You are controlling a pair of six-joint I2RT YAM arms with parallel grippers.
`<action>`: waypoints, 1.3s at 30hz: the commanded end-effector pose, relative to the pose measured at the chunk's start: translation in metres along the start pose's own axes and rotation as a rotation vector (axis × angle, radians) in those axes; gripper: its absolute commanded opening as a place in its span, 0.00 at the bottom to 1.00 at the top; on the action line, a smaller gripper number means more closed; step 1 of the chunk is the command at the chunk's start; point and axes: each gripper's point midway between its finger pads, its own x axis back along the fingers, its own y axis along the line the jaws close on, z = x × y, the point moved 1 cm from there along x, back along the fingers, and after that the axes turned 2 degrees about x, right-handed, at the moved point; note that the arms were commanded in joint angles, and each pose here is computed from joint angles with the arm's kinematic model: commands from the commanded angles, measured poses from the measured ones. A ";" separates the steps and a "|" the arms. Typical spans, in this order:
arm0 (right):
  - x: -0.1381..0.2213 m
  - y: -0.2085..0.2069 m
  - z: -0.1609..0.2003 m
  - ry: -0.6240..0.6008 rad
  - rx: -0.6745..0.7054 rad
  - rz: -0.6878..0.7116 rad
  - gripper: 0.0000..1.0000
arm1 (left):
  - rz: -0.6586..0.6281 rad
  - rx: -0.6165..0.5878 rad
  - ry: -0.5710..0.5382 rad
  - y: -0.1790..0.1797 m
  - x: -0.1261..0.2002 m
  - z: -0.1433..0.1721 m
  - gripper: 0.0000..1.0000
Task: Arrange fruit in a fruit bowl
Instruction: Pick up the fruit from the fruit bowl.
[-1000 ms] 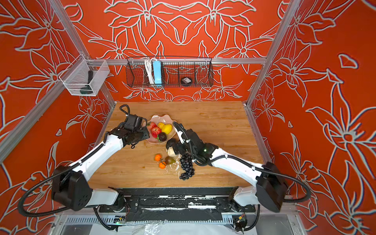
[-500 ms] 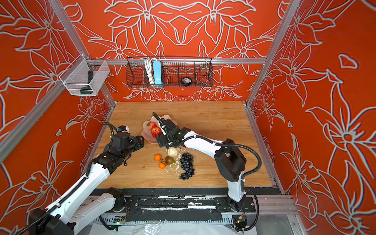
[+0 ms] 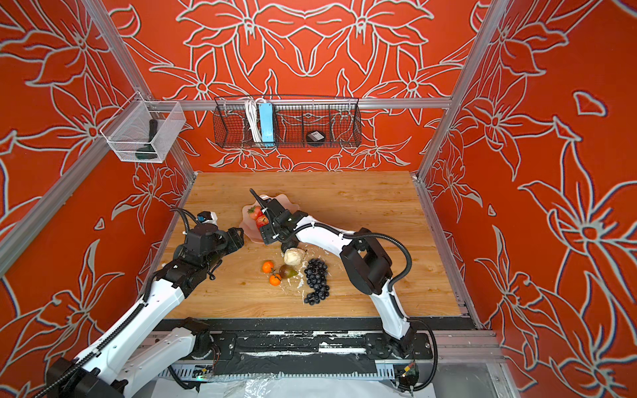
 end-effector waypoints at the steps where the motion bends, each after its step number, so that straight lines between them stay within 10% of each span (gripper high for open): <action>1: -0.006 -0.012 -0.002 0.008 -0.038 0.074 0.77 | 0.010 0.022 -0.015 0.000 0.000 -0.003 0.71; 39: -0.036 -0.017 -0.005 0.040 -0.059 0.096 0.66 | 0.009 0.018 -0.010 0.000 -0.002 -0.001 0.72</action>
